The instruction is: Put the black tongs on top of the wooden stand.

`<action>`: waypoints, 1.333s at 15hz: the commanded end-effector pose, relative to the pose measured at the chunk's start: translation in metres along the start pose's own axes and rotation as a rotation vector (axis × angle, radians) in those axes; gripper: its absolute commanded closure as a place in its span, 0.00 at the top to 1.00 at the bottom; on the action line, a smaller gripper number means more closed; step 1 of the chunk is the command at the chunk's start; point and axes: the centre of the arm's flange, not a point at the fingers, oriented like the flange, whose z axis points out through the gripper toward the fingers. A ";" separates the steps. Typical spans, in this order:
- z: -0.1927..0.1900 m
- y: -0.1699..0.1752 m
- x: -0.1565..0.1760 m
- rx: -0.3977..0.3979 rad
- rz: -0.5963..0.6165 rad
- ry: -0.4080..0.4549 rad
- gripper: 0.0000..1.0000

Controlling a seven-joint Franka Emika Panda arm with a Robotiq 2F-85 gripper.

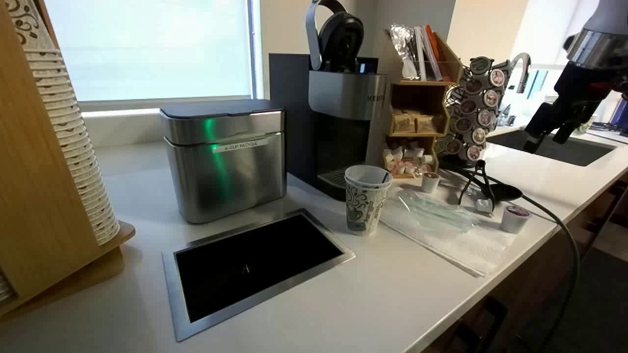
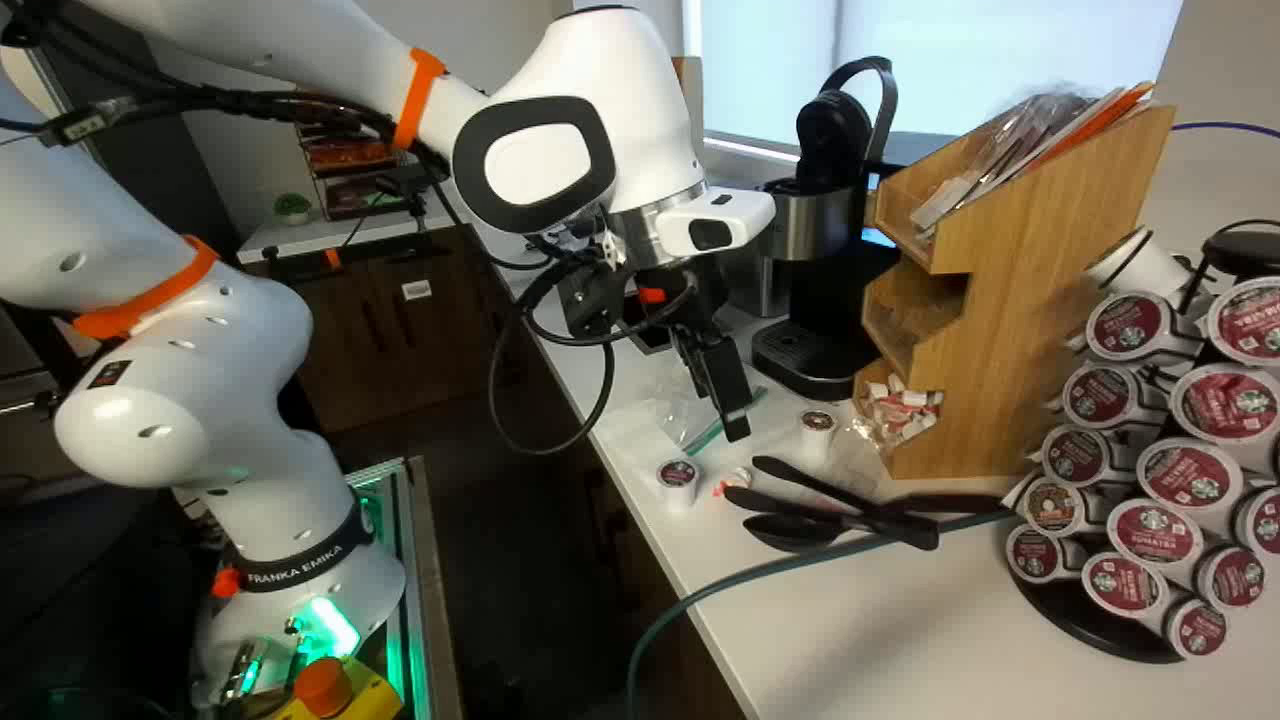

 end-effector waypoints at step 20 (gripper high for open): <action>0.066 0.025 0.046 -0.101 0.588 -0.159 1.00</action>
